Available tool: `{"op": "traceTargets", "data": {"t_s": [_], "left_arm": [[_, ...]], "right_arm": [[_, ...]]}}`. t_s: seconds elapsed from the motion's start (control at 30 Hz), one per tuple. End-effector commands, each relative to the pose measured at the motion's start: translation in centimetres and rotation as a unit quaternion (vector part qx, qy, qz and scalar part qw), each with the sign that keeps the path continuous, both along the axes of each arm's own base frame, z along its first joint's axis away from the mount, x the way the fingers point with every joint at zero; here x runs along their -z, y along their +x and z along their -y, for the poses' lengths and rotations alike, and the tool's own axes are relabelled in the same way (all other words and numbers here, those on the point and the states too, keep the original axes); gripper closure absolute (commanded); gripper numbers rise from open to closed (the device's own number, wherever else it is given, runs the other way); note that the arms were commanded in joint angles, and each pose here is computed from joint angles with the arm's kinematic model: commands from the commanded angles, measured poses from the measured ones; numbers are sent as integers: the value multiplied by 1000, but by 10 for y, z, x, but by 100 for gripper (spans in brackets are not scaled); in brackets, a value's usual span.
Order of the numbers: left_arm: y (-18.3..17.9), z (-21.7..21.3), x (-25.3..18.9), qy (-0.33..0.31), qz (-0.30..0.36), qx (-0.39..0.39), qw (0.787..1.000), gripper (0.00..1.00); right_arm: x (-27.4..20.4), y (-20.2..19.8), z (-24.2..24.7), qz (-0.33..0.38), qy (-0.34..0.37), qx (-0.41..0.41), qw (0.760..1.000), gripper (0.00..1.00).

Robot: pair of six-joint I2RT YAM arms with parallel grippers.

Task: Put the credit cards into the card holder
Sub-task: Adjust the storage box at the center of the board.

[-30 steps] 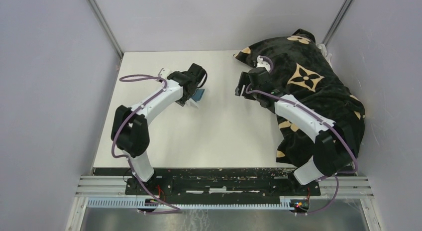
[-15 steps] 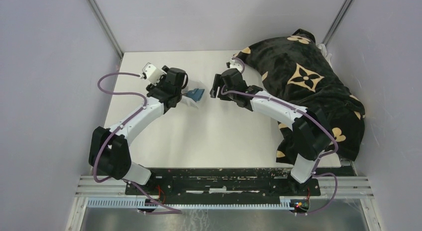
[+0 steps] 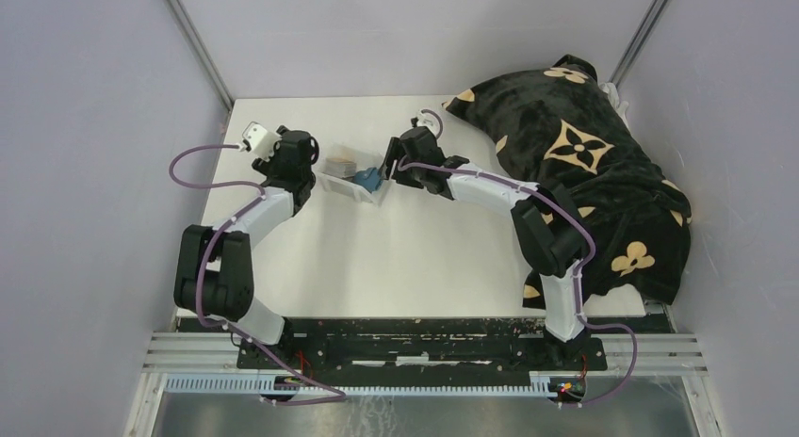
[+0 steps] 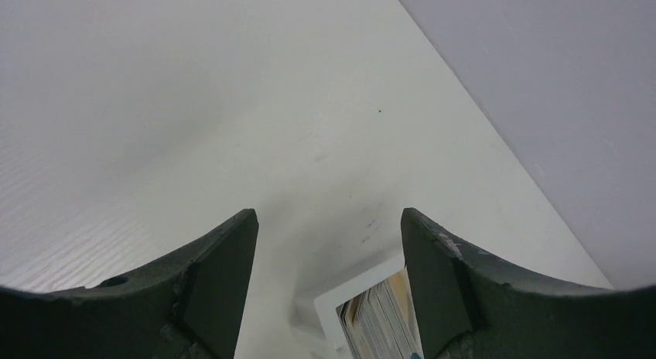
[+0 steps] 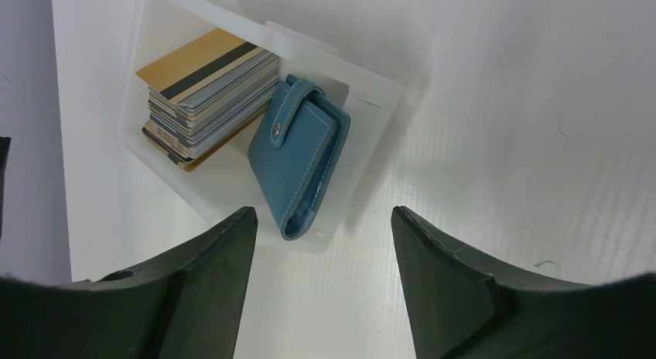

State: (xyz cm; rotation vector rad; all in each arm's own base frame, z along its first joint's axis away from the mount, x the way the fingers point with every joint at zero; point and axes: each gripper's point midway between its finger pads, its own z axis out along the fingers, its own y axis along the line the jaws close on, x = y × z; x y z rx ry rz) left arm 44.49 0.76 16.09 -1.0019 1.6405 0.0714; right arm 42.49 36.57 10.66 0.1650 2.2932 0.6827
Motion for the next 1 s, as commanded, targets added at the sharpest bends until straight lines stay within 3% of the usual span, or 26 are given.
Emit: {"op": "traceTargets", "data": {"t_s": [0.0, 0.67, 0.97], "left_arm": [[25, -1, -8, 2, 38, 30, 999, 25], [50, -1, 41, -17, 12, 60, 998, 26], [53, 1, 57, -23, -2, 69, 997, 27]], "right_arm": [[-27, 17, -26, 26, 50, -6, 998, 29], [2, 30, -50, -4, 72, -15, 997, 33], [6, 31, -56, -8, 81, -20, 997, 45]]}}
